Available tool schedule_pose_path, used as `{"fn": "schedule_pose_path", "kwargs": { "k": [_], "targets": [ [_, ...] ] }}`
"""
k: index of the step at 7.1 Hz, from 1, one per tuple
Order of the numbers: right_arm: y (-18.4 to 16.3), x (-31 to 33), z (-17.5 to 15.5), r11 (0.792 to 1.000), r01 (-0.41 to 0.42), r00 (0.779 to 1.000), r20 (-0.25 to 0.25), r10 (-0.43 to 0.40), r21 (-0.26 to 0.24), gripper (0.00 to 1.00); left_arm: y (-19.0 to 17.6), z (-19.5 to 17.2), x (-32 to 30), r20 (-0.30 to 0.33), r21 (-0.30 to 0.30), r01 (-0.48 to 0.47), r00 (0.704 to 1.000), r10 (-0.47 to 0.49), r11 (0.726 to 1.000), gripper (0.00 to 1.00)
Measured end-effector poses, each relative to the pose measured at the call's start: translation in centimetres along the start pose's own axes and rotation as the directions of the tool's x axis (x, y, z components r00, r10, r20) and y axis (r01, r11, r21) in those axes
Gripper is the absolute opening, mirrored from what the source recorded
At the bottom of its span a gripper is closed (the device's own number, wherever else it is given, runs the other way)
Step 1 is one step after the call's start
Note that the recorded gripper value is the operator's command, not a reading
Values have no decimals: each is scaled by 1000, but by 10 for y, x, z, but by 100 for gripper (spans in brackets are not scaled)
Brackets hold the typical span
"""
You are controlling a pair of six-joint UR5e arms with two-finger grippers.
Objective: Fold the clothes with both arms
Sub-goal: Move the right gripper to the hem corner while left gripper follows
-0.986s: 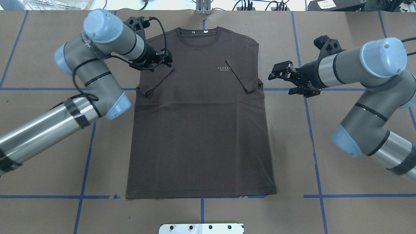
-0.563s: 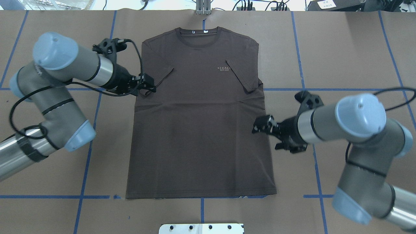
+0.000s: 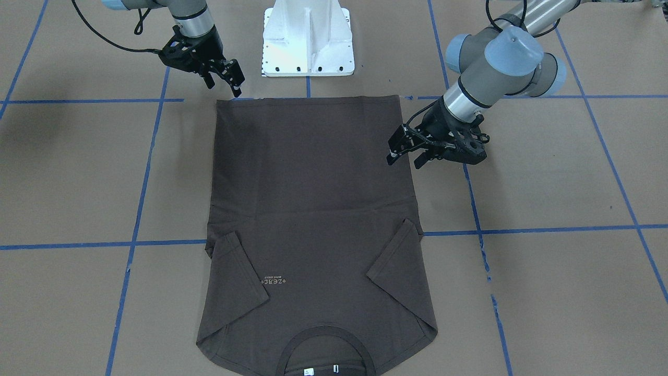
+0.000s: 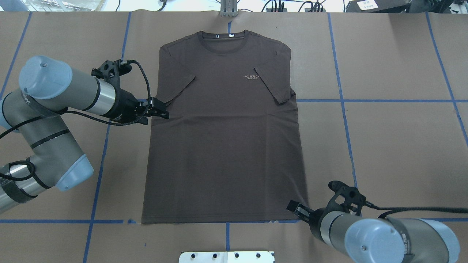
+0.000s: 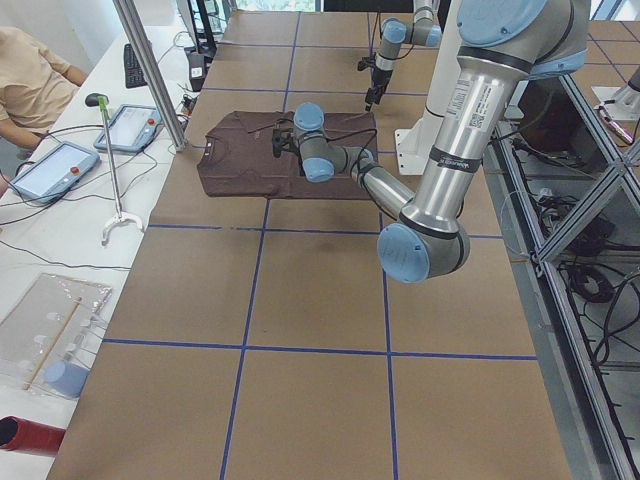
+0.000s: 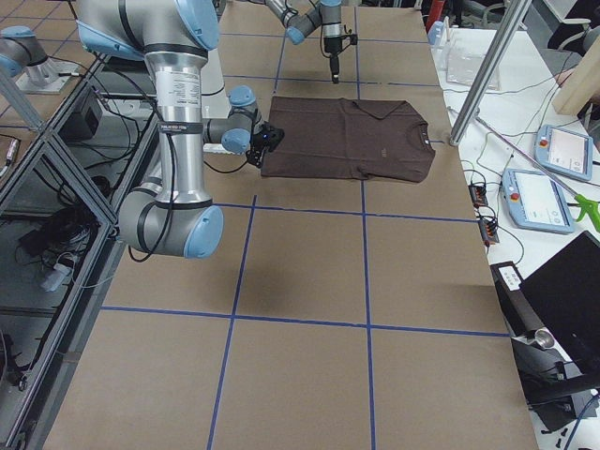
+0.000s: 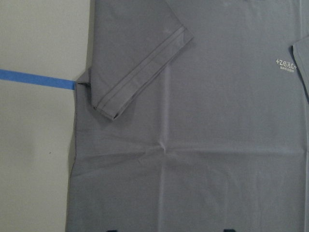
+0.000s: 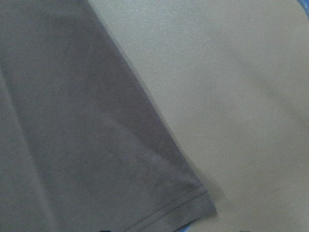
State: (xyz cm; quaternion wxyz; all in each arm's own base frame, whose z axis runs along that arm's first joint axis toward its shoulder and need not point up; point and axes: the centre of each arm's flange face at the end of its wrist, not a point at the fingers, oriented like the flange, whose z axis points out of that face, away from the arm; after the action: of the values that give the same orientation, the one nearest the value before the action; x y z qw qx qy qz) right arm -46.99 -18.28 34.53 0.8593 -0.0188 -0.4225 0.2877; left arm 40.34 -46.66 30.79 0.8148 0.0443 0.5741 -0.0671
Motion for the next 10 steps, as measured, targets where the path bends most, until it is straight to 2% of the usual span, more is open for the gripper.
{"fn": "schedule_pose_path", "kwargs": {
  "k": [2, 4, 6, 7, 9, 10],
  "targets": [
    [11, 4, 12, 998, -10, 1000, -5, 11, 58, 80, 1, 1, 0, 0, -2, 1, 1000, -1, 1000, 80],
    [1, 3, 20, 995, -15, 1000, -2, 15, 103, 80, 2, 1, 1, -1, -4, 2, 1000, -2, 1000, 80],
    [-1, 2, 32, 992, -13, 1000, -10, 14, 122, 77, 2, 2, 1, -1, -5, 2, 1000, -2, 1000, 80],
    [0, 0, 35, 993, -14, 1000, -11, 15, 119, 65, 2, 2, 1, 0, -5, 2, 1000, -2, 1000, 80],
    [2, -3, 34, 994, -18, 1000, -7, 19, 111, 0, 2, 2, -1, 2, -5, 3, 1000, -3, 1000, 80],
    [2, -4, 33, 994, -19, 1000, -6, 20, 109, 0, 3, 3, -1, 3, -5, 3, 1000, -3, 1000, 81]
  ]
}}
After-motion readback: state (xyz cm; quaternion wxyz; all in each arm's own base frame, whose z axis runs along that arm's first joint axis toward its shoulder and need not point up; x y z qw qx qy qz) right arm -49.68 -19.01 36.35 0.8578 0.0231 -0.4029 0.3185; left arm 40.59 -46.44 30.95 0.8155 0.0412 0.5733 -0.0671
